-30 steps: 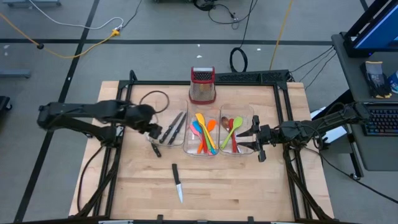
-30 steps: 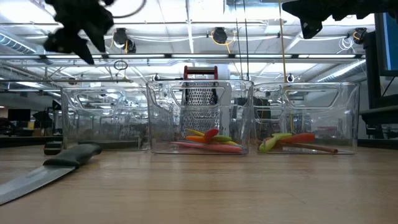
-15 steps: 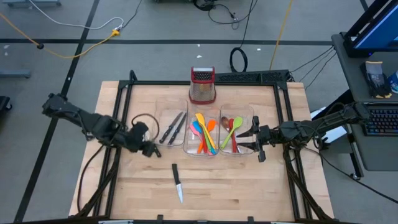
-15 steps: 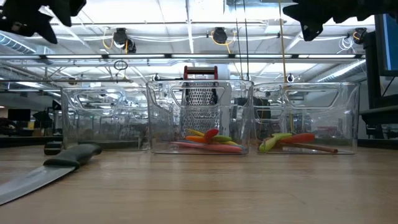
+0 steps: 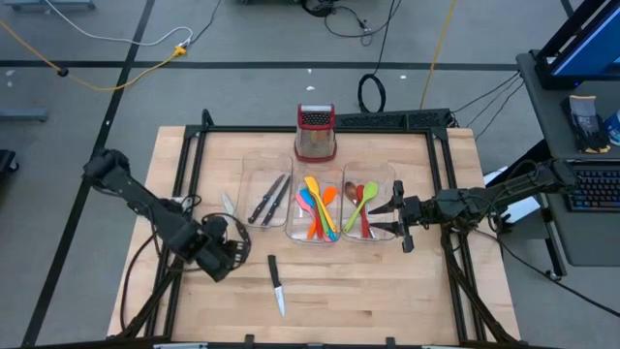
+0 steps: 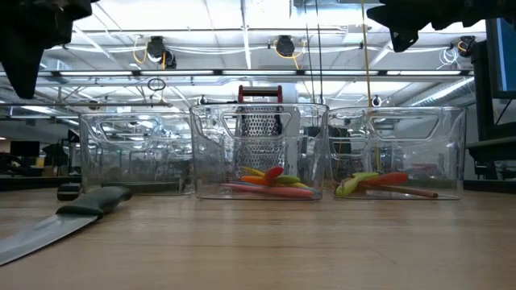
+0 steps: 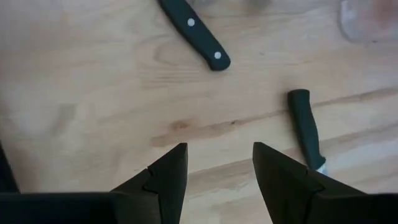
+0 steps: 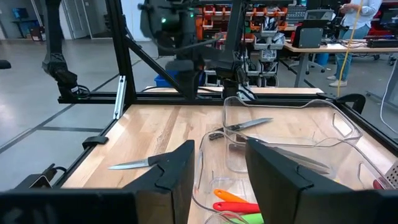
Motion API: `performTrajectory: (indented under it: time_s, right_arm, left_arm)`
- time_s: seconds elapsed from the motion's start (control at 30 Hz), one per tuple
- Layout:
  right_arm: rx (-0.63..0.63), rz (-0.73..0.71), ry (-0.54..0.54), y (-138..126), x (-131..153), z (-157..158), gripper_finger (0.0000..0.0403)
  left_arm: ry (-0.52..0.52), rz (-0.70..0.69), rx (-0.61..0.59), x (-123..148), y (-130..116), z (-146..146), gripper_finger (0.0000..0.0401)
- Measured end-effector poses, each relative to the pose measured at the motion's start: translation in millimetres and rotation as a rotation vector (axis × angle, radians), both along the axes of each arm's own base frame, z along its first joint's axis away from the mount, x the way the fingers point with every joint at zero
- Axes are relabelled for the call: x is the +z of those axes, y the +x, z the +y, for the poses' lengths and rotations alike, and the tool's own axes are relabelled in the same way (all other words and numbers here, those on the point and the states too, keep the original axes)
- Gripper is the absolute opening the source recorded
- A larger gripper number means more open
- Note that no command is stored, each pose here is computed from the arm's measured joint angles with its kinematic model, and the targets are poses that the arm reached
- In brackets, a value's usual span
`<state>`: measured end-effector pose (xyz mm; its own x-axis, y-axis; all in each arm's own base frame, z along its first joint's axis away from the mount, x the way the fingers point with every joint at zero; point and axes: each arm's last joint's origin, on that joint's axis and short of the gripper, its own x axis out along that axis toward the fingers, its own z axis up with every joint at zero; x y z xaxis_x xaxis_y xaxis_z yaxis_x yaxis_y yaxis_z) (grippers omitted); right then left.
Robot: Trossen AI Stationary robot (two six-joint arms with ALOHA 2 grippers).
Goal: Pick & Place Kitchen Items
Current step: Put the black knife into the left transparent bin
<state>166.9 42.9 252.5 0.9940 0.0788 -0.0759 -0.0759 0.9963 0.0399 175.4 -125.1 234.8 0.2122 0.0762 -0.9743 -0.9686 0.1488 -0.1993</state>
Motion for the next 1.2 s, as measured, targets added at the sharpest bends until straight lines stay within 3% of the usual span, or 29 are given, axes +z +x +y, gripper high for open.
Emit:
performTrajectory:
  time_s: [0.33, 0.77, 1.2]
  right_arm:
    - [0.002, 0.011, -0.012, 0, -1, 0, 0.0134]
    - [0.003, 0.009, -0.019, 0, -1, 0, 0.0134]
    - [0.004, 0.009, -0.019, 0, -1, 0, 0.0134]
  left_arm:
    - [0.157, 0.002, 0.139, -26, 15, -7, 0.0184]
    - [0.239, 0.028, 0.260, -56, 30, -12, 0.0184]
    - [0.275, 0.082, 0.306, -72, 43, -2, 0.0184]
